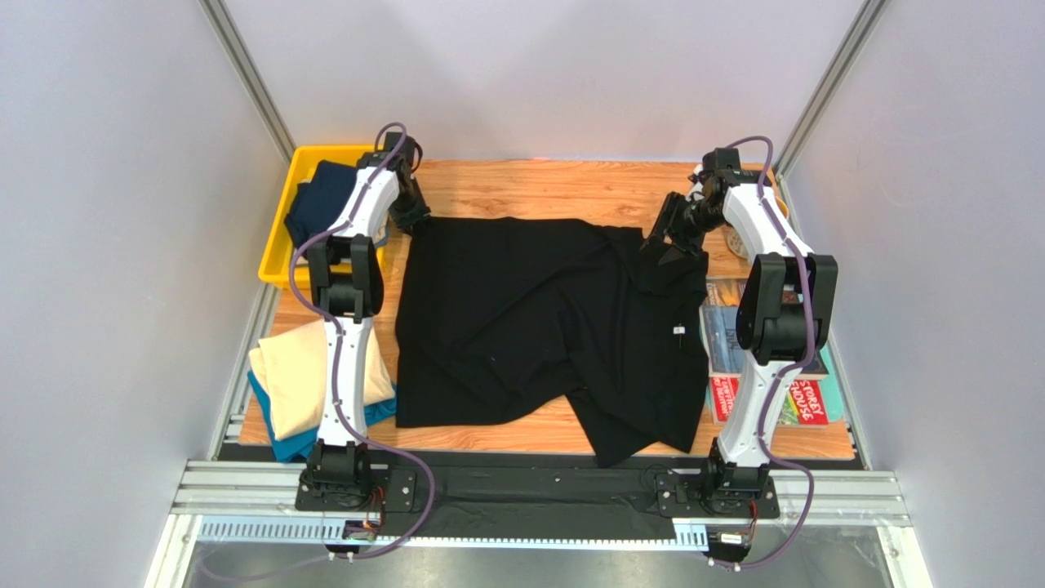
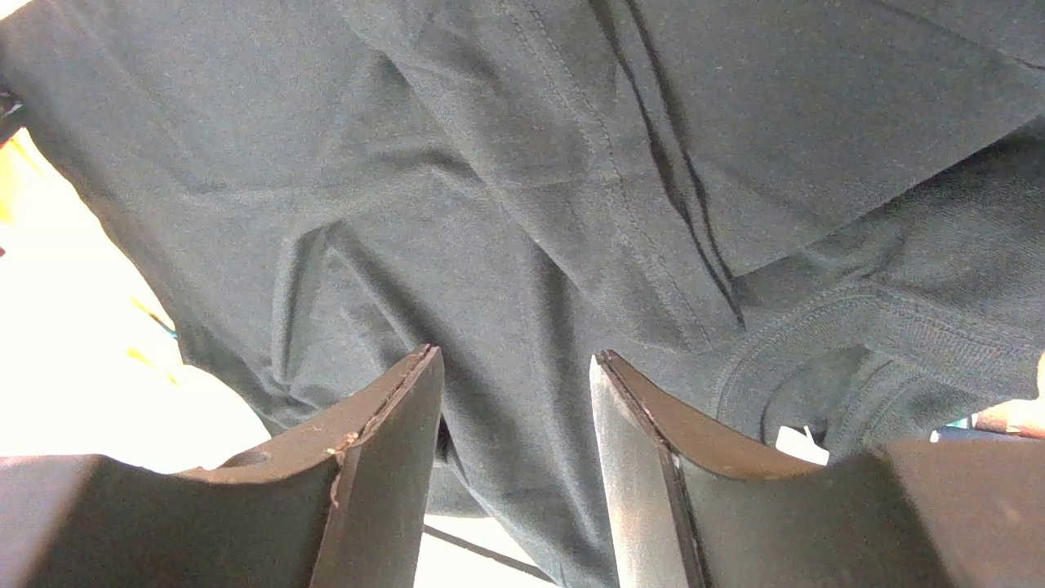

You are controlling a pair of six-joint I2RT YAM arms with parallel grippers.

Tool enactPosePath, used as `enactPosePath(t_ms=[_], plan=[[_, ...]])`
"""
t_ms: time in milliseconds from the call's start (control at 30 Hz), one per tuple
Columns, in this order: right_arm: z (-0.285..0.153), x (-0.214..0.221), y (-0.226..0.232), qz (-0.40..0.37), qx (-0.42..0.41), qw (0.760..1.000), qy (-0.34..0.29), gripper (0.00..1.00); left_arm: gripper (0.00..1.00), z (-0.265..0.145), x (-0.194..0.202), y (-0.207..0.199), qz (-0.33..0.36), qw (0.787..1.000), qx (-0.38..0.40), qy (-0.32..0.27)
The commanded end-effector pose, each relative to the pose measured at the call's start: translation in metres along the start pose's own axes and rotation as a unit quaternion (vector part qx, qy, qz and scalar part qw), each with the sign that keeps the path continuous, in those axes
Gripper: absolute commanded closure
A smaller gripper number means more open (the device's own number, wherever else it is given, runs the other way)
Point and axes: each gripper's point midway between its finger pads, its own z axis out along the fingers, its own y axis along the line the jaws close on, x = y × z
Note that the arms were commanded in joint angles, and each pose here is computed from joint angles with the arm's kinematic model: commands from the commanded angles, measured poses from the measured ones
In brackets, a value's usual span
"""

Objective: Fold and stack the t-shirts
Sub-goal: Fold the tshirt

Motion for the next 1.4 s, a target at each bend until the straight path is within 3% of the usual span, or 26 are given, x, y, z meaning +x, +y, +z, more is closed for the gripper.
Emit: enactPosePath(t_ms=[0, 233, 500, 900, 967, 1067, 1367], plan=[[-0.016, -0.013, 0.011, -0.013, -0.027, 0.999, -0.030, 0.46, 0.59, 0.007, 0.013, -0.005, 0.010, 1.000, -0.010, 0.011], [-0.009, -0.027, -0.010, 0.002, -0.007, 0.999, -0.038, 0.45, 0.63, 0.009, 0.014, -0.009, 0.005, 1.000, -0.007, 0.012], [0.030, -0.045, -0.016, 0.023, -0.007, 1.000, -0.019, 0.42, 0.63, 0.004, 0.008, -0.018, -0.003, 1.000, -0.003, -0.002], [0.053, -0.030, -0.031, 0.037, 0.009, 0.999, 0.015, 0.42, 0.62, -0.004, 0.001, -0.016, 0.010, 1.000, -0.009, -0.017], [0.054, -0.029, -0.029, 0.037, 0.004, 0.999, 0.017, 0.44, 0.62, -0.005, 0.001, -0.017, 0.011, 1.000, -0.006, -0.016], [0.055, -0.027, -0.022, 0.034, -0.009, 0.999, 0.021, 0.54, 0.62, -0.005, 0.002, -0.017, 0.012, 1.000, -0.007, -0.015], [0.061, -0.010, -0.019, 0.038, -0.022, 0.998, 0.045, 0.65, 0.62, -0.005, 0.004, -0.015, 0.019, 1.000, -0.009, -0.011]])
